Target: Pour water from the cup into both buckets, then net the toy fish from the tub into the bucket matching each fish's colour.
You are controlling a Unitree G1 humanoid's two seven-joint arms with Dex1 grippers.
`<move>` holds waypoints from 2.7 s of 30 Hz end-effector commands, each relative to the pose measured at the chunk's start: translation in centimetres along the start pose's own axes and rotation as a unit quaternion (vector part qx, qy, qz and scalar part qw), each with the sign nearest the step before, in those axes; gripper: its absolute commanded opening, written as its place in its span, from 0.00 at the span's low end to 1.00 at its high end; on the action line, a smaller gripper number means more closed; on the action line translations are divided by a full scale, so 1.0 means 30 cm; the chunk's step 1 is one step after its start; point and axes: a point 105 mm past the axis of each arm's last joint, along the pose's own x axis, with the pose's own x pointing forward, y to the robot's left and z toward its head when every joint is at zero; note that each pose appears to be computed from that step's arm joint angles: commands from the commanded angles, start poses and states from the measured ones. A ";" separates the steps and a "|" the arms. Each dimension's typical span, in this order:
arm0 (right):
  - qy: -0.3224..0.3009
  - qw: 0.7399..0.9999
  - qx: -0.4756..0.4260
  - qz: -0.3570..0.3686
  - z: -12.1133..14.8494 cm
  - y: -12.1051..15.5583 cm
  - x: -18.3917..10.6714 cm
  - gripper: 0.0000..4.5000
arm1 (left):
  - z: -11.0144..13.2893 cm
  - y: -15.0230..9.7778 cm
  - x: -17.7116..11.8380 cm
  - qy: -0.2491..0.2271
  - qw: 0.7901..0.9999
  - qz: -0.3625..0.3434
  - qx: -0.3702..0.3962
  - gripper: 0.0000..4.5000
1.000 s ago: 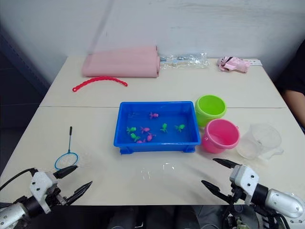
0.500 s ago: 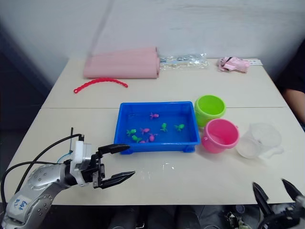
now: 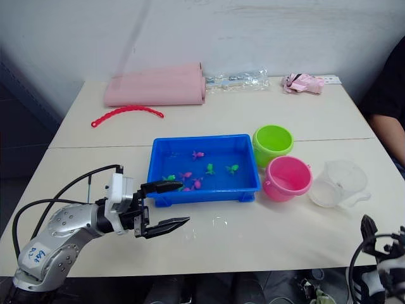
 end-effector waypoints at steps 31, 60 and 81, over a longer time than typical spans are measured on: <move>-0.048 0.998 0.024 -0.032 -0.015 0.057 0.195 0.98 | 0.033 0.015 0.004 -0.008 0.999 0.012 0.048 1.00; -0.046 0.991 0.125 0.005 -0.059 0.078 0.293 0.98 | 0.031 0.043 0.026 -0.030 0.998 0.042 0.041 1.00; -0.086 0.993 0.066 0.045 0.037 0.090 0.309 0.02 | 0.011 0.030 0.016 -0.018 0.998 0.037 0.038 1.00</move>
